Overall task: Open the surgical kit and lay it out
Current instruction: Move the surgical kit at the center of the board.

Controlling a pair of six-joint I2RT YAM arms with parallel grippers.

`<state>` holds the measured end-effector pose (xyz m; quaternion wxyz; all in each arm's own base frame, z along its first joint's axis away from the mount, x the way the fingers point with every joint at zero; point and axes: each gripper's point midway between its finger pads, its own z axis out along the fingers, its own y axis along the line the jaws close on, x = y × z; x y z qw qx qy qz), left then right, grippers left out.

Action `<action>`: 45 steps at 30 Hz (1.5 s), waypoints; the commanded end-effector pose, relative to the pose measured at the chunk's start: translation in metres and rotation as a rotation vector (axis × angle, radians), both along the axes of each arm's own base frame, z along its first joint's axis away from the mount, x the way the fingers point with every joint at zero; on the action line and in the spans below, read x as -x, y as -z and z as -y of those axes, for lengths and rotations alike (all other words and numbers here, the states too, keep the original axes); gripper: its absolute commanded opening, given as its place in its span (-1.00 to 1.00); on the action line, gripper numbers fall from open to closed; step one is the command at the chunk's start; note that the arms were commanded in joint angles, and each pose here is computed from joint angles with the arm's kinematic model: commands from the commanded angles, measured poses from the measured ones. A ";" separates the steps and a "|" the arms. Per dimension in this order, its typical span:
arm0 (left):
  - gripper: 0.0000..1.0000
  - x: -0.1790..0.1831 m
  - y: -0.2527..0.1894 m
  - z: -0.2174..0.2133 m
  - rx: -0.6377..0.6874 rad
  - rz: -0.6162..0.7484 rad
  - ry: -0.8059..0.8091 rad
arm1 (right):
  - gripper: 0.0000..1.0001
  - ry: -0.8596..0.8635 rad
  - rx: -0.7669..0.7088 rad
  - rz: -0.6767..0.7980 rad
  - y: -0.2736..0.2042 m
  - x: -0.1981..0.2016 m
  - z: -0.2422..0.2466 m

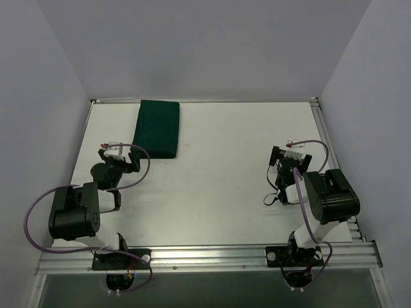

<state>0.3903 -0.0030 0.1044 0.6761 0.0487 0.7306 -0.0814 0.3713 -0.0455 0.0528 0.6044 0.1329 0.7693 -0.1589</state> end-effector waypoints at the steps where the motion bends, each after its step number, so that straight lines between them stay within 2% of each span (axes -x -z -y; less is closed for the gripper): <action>1: 0.88 -0.010 -0.018 -0.001 -0.017 0.059 0.001 | 1.00 0.006 -0.032 0.206 -0.050 -0.019 0.000; 6: 0.87 -0.011 -0.017 0.001 -0.023 0.053 0.007 | 0.99 -0.026 -0.030 0.188 -0.053 -0.022 -0.001; 8: 0.87 -0.011 -0.017 0.002 -0.027 0.053 0.016 | 0.99 -0.013 -0.030 0.123 -0.066 -0.032 -0.002; 10: 0.87 -0.009 -0.017 0.011 -0.029 0.047 0.072 | 1.00 -0.001 -0.092 0.058 -0.089 -0.048 -0.005; 12: 0.87 -0.010 -0.020 0.011 -0.049 0.058 0.078 | 0.97 -0.067 -0.189 0.047 -0.107 -0.063 -0.020; 13: 0.87 -0.009 -0.021 0.012 -0.051 0.064 0.079 | 0.81 -0.155 -0.229 -0.034 -0.099 -0.065 -0.039; 14: 0.87 -0.009 -0.023 0.010 -0.047 0.070 0.073 | 0.75 -0.190 -0.263 0.004 -0.125 -0.082 -0.050; 15: 0.87 -0.008 -0.025 0.008 -0.046 0.070 0.063 | 0.70 -0.217 -0.324 -0.005 -0.128 -0.088 -0.067; 16: 0.88 -0.007 -0.025 0.007 -0.048 0.071 0.053 | 0.65 -0.237 -0.351 -0.067 -0.113 -0.091 -0.081; 17: 0.87 -0.006 -0.031 0.006 -0.051 0.095 0.045 | 0.65 -0.291 -0.367 -0.047 -0.131 -0.104 -0.100; 18: 0.88 -0.004 -0.040 -0.006 -0.013 0.107 0.034 | 0.65 -0.343 -0.372 -0.096 -0.119 -0.108 -0.132; 19: 0.88 0.005 -0.059 0.022 0.054 0.088 0.297 | 0.66 -0.360 -0.372 -0.136 -0.113 -0.109 -0.149; 20: 0.88 0.008 -0.078 0.015 0.109 0.088 0.359 | 0.67 -0.400 -0.384 -0.105 -0.132 -0.120 -0.169; 21: 0.87 0.005 -0.093 -0.013 0.196 0.075 0.323 | 0.68 -0.437 -0.416 -0.148 -0.116 -0.124 -0.198; 22: 0.87 0.002 -0.100 -0.016 0.311 0.015 0.334 | 0.68 -0.460 -0.444 -0.165 -0.112 -0.128 -0.214; 23: 0.88 -0.009 -0.118 -0.023 0.294 0.022 0.358 | 0.69 -0.508 -0.485 -0.132 -0.131 -0.139 -0.235; 24: 0.87 -0.015 -0.120 -0.031 0.291 0.000 0.326 | 0.69 -0.534 -0.518 -0.183 -0.109 -0.144 -0.253; 25: 0.88 -0.017 -0.099 -0.038 0.283 -0.096 0.273 | 0.69 -0.556 -0.563 -0.201 -0.105 -0.144 -0.275; 26: 0.88 -0.029 -0.111 -0.051 0.237 -0.089 0.202 | 0.68 -0.591 -0.588 -0.213 -0.103 -0.146 -0.293; 28: 0.88 -0.028 -0.092 -0.058 0.200 -0.195 0.147 | 0.66 -0.634 -0.631 -0.251 -0.090 -0.153 -0.332; 30: 0.88 -0.036 -0.095 -0.070 0.120 -0.229 0.075 | 0.63 -0.706 -0.675 -0.279 -0.080 -0.158 -0.366; 32: 0.90 -0.032 -0.077 -0.067 0.094 -0.341 0.053 | 0.58 -0.750 -0.725 -0.310 -0.072 -0.155 -0.394; 33: 0.92 -0.034 -0.077 -0.073 0.070 -0.374 0.015 | 0.54 -0.757 -0.743 -0.347 -0.051 -0.155 -0.403; 35: 0.96 -0.030 -0.061 -0.070 0.056 -0.461 0.013 | 0.51 -0.800 -0.790 -0.343 -0.054 -0.157 -0.425; 38: 1.00 -0.030 -0.054 -0.076 0.055 -0.500 -0.027 | 0.47 -0.824 -0.852 -0.376 -0.031 -0.157 -0.444; 42: 1.00 -0.029 -0.048 -0.077 0.071 -0.504 -0.047 | 0.26 -0.892 -0.971 -0.419 0.000 -0.151 -0.469; 45: 1.00 -0.028 -0.046 -0.075 0.088 -0.505 -0.047 | 0.14 -0.923 -0.997 -0.450 0.011 -0.143 -0.484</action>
